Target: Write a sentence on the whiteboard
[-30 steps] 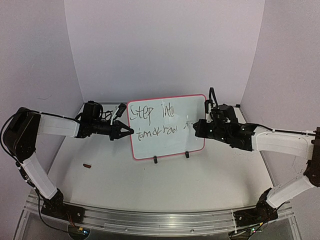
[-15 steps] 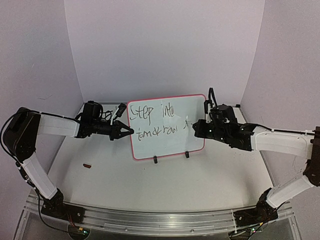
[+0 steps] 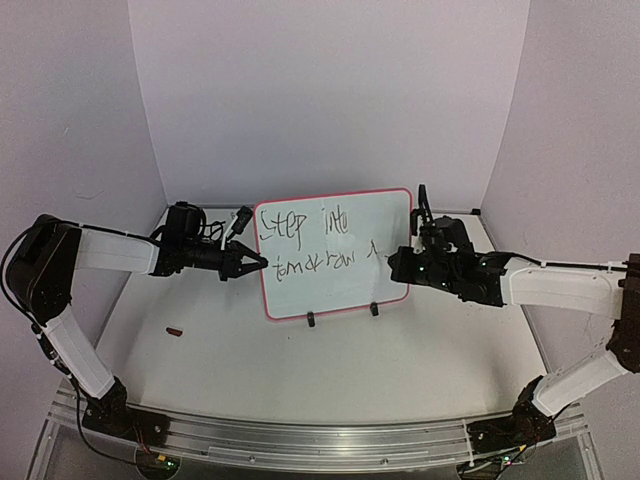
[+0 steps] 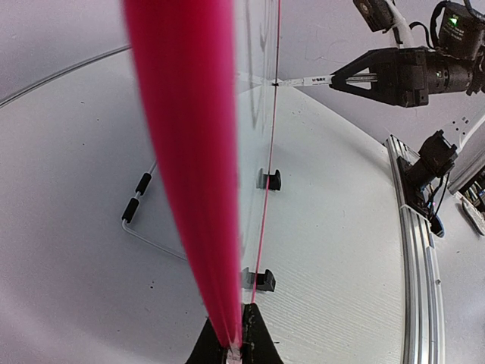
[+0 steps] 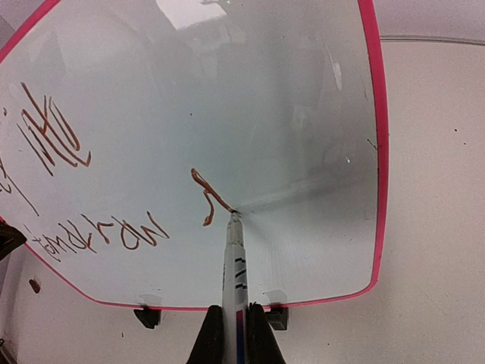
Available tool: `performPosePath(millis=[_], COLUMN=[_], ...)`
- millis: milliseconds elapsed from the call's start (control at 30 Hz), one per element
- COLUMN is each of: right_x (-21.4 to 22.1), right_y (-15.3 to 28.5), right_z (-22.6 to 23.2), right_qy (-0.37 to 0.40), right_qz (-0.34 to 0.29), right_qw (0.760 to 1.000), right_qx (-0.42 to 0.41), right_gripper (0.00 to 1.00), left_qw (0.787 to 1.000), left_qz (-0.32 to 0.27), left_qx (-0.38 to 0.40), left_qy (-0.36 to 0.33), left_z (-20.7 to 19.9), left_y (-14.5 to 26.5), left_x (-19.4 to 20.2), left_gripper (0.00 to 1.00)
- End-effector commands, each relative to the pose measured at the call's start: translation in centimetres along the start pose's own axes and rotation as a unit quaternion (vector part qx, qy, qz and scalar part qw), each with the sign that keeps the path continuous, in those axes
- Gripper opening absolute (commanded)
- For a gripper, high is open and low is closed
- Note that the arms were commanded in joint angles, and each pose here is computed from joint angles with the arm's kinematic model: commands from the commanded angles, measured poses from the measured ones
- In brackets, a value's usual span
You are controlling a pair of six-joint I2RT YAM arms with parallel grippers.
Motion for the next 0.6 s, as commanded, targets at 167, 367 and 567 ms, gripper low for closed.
performPosePath(millis=[167,367,567], right_x=[0.6,0.5,-1.0], right_y=[-0.1,0.1,2.0], right_z=[-1.2,-1.1,-0.6], right_qy=[-0.011,-0.013,-0.017], right_qz=[-0.003,-0.003,-0.030], right_qw=[1.000,1.000,0.999], right_qx=[0.024,0.020,0.001], right_gripper=[0.00,0.00,0.00], left_qw=[0.997,0.997,0.997], left_qz=[0.046,0.045,0.045], left_qx=[-0.057,-0.058,-0.058], left_qy=[0.002,0.001,0.001], left_z=[1.0,1.0,1.0], left_y=[0.0,0.0,0.0], left_x=[2.0,1.9,1.9], left_gripper=[0.00,0.00,0.00])
Point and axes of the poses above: each gripper's point midway between its finger pads, its own y axis back along the fingers, its own z axis along the line the jaws close on, x = y × z, the point moved 6 cm from there along y, back along the fingers, and after that the axes turned 10 degrees about -y, right-handed, at the moved point
